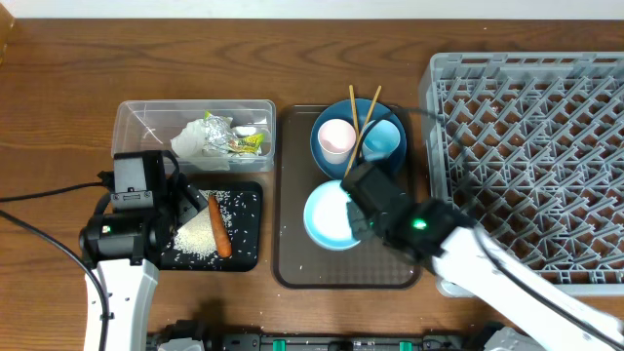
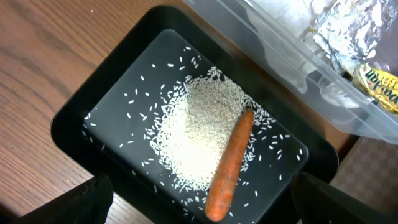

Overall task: Sort waste into correct bins and load items into the dishwasher rack
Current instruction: 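Carry the white bowl right over the dish rack, then lower the white bowl into the back of the dish rack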

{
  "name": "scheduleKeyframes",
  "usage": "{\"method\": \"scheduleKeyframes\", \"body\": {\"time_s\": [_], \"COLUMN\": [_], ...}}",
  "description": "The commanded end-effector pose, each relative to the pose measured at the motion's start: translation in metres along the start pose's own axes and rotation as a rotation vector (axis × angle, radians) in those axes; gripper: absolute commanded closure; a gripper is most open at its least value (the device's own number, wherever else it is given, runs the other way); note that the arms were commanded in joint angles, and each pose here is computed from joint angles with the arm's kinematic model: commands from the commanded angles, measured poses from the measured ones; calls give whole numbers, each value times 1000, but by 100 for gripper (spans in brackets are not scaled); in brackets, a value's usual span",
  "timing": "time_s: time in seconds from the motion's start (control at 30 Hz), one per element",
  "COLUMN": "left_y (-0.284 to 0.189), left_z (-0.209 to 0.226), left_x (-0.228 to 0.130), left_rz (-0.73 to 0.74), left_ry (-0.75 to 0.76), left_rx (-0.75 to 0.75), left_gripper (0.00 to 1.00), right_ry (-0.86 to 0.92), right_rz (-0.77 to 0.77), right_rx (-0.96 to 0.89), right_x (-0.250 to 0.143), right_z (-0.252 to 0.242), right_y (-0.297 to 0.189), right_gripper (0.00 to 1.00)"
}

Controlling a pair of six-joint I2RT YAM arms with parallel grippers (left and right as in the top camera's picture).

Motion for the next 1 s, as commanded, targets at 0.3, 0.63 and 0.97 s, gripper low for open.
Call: {"method": "scheduleKeyframes", "body": {"time_s": [0.3, 0.63, 0.97], "left_y": [1, 1, 1], "left_z": [2, 2, 2], "left_x": [-1, -1, -1], "left_rz": [6, 6, 6], "left_ry": [-4, -4, -4], "left_rx": [8, 8, 8], "left_gripper": [0, 0, 0], "right_ry": [-171, 23, 79], "right_rz": [-400, -494, -346], "right_rx": [-844, -1268, -1467], "right_x": [79, 148, 148], "right_z": [-114, -249, -332], "right_y": [-81, -77, 9], "right_gripper": [99, 99, 99]}}
Point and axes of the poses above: each gripper's point midway between its finger pads, its own y axis out along the fingers, its own z axis along the line the jaws close on, x = y × z, the point moved 10 cm from there along -y, back along the fingers, and after that the axes turned 3 degrees about y, right-handed, at the moved point
